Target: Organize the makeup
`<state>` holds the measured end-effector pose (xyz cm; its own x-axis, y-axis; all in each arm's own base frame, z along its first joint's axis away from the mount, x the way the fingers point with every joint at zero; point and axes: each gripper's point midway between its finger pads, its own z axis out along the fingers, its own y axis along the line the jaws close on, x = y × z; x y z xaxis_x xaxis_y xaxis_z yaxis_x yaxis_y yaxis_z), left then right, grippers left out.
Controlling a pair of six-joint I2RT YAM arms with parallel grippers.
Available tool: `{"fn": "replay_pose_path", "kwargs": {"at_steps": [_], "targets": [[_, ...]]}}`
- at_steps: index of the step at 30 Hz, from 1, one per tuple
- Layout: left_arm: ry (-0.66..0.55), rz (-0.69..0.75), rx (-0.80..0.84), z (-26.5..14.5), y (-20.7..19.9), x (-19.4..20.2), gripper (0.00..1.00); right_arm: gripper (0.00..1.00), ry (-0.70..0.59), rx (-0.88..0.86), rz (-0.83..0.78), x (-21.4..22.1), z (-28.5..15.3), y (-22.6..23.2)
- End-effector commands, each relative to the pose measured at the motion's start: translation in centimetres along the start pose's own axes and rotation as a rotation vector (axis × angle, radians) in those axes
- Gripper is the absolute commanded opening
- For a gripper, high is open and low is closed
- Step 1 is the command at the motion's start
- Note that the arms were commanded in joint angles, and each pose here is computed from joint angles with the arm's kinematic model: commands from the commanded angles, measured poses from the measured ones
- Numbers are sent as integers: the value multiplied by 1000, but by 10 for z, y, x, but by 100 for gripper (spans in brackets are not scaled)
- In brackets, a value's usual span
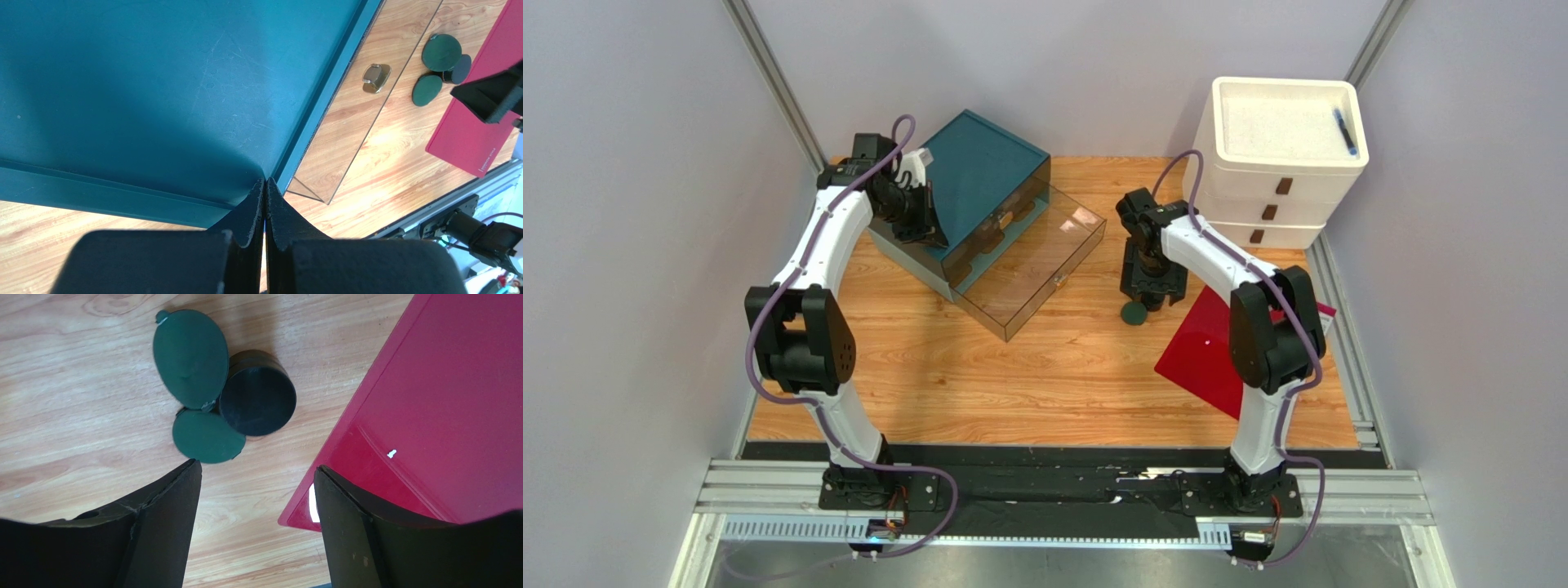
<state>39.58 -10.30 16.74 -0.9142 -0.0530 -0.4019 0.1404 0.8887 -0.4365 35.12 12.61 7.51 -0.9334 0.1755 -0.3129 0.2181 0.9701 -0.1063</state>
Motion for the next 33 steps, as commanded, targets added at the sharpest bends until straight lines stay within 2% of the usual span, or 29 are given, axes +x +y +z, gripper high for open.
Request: {"fn": "replay_pose_path", "kwargs": {"at_steps": [1, 10, 17, 18, 19, 20, 21, 24, 30, 33], "targets": [[394, -80, -180, 29, 51, 96, 0, 71, -16, 23, 5, -12, 24, -6], [397, -78, -186, 29, 52, 97, 0, 68, 19, 15, 21, -14, 62, -10], [403, -82, -189, 29, 53, 99, 0, 59, -5, -20, 43, -23, 67, -9], [404, -81, -189, 29, 53, 99, 0, 56, -9, -24, 46, -24, 66, -9], [406, -83, -190, 30, 54, 100, 0, 31, -11, -28, 45, -25, 67, -10], [404, -81, -189, 29, 53, 99, 0, 16, -12, -31, 50, -26, 67, -10], [407, -82, -189, 30, 54, 100, 0, 8, -12, -29, 53, -26, 67, -12], [410, -82, -193, 30, 55, 101, 0, 0, -6, -25, 59, -26, 68, -15], [409, -80, -195, 30, 55, 100, 0, 0, -39, -55, 50, -33, 49, -15], [409, -80, -195, 30, 55, 100, 0, 0, -93, -112, 60, -47, 22, -10]]}}
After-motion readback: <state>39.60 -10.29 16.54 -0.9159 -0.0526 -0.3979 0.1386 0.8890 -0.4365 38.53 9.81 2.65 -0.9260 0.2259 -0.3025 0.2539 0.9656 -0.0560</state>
